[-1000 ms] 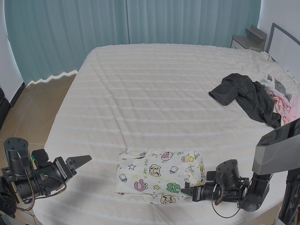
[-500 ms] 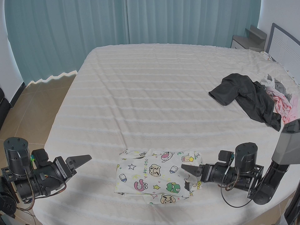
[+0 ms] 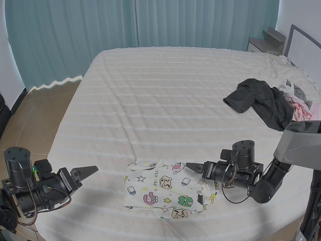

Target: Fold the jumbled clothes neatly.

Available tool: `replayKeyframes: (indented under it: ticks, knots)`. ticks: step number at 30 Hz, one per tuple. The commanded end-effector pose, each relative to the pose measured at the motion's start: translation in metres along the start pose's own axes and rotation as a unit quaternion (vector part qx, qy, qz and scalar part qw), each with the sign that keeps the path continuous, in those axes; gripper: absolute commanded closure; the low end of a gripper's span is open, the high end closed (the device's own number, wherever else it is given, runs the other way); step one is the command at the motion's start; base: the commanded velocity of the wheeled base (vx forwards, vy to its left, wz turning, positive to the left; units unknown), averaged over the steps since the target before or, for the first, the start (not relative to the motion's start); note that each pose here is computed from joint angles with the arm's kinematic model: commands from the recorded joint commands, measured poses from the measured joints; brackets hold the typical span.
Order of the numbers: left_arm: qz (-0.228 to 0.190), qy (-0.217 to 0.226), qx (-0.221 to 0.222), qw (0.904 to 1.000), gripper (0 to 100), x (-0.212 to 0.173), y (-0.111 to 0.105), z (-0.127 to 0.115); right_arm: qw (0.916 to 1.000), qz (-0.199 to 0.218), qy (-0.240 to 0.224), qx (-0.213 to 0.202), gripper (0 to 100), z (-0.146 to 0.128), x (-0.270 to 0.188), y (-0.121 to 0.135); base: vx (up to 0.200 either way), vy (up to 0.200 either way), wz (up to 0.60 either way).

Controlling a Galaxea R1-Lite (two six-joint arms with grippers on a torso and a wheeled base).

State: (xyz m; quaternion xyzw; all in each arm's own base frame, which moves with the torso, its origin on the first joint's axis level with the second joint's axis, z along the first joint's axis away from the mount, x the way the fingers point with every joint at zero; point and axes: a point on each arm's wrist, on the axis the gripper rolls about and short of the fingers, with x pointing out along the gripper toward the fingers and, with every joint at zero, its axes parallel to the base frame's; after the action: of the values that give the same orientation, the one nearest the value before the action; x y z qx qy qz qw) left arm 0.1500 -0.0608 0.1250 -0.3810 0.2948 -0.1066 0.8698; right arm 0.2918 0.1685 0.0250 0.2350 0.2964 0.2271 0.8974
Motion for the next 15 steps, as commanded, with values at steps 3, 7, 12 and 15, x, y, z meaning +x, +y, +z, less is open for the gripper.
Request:
replayKeyframes:
  ticks: [3, 7, 12, 15]
  knots:
    - [0.001, 0.002, -0.001, 1.0, 0, 0.001, 0.0, 0.0, 0.9999, -0.008, 0.01, 0.002, 0, -0.006, 0.016, -0.008, 0.0, 0.0, 0.0]
    - [0.004, 0.003, -0.004, 1.0, 0, 0.002, 0.001, 0.0, 0.9998, -0.002, 0.019, 0.002, 0, -0.006, 0.024, -0.008, 0.0, 0.0, 0.0]
    - [0.003, 0.002, -0.017, 0.9998, 0, 0.003, 0.0, 0.0, 0.9993, -0.006, 0.038, 0.002, 100, -0.009, 0.028, -0.006, 0.0, 0.0, 0.0]
    - [0.002, 0.001, -0.017, 0.9999, 0, 0.002, 0.0, 0.001, 0.999, -0.007, 0.043, 0.002, 100, -0.01, 0.027, -0.005, 0.0, 0.0, 0.0]
